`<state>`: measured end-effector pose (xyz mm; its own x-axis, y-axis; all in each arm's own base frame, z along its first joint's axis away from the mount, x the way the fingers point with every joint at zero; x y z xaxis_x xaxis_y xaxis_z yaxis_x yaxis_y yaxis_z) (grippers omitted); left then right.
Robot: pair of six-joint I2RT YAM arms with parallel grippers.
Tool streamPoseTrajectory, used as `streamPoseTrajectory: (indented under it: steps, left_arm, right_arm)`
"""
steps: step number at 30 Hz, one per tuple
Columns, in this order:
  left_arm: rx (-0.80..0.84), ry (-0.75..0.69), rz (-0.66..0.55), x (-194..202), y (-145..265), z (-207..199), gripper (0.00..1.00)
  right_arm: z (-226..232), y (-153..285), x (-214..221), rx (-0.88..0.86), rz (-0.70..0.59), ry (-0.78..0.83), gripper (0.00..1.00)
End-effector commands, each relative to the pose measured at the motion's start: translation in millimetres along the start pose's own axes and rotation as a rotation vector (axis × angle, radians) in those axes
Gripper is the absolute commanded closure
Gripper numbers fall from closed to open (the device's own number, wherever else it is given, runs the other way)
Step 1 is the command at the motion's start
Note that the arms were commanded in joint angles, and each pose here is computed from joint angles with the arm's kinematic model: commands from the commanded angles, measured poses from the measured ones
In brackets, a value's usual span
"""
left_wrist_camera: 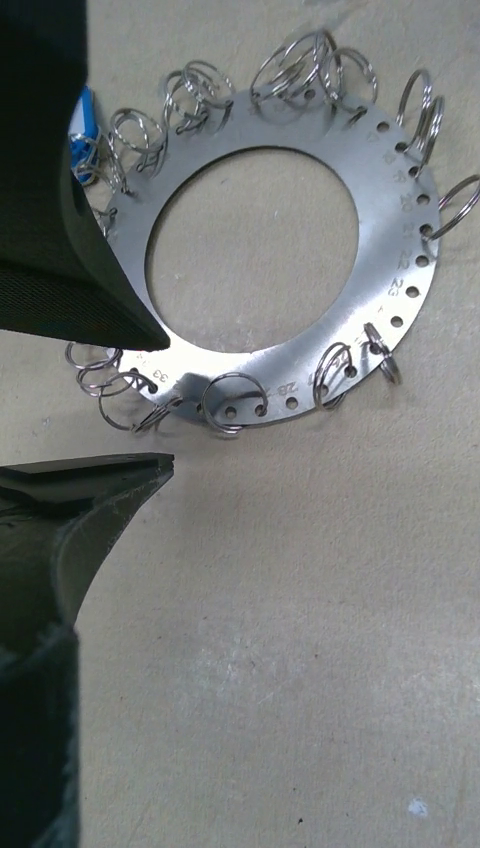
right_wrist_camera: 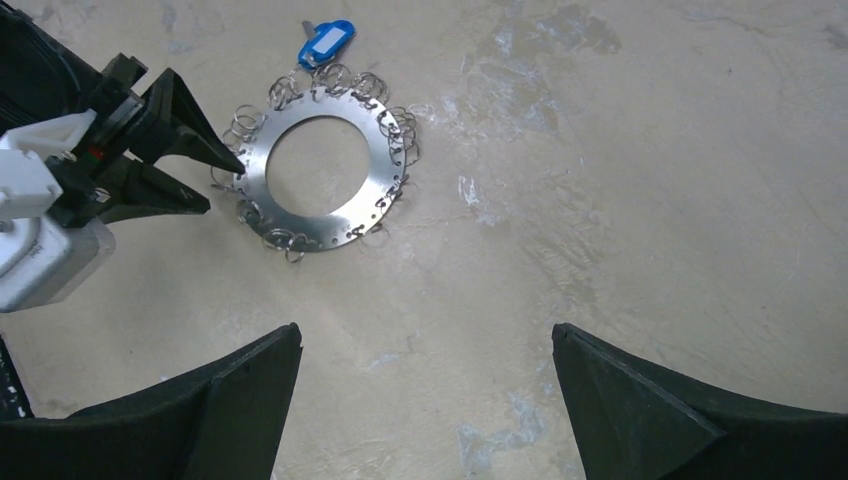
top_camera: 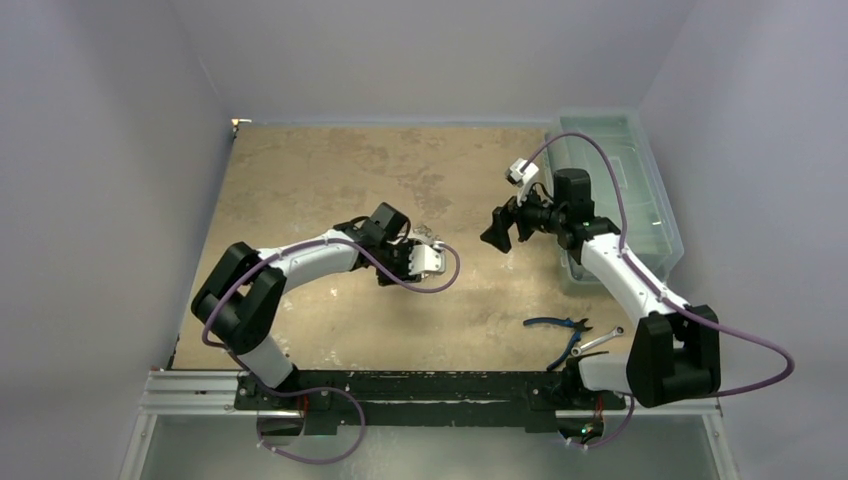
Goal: Remove the keys from the keyring
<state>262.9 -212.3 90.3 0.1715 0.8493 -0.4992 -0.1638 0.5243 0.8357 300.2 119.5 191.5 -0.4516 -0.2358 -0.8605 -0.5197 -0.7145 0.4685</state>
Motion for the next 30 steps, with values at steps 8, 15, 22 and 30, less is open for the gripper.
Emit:
streamPoseTrajectory:
  steps: [8,15,22,30]
  left_arm:
    - [-0.021,-0.02,0.008,8,-2,-9,0.69]
    - [-0.021,0.012,-0.037,0,2,-12,0.87]
    - [-0.054,0.019,-0.045,-3,7,-8,1.0]
    - [-0.073,0.064,-0.011,-2,3,-1,1.0]
  right_arm:
    - [11,4,-9,-0.071,-0.081,0.058,0.01]
    - [20,4,0,-0.123,-0.135,0.113,0.01]
    - [23,3,-6,-0.106,-0.227,0.197,0.01]
    - [24,-8,-5,-0.118,-0.23,0.261,0.01]
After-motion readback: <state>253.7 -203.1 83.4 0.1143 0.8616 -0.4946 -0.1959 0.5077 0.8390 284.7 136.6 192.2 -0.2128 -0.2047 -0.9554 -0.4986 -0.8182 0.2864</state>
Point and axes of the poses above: each gripper's point midway between its finger pads, its own y axis back along the fingers, its own z axis along the line the jaws close on, x = y × z, the point moved 6 cm from there along y, back along the fingers, and after that the axes turned 5 degrees about -y, right-handed, at the moved point
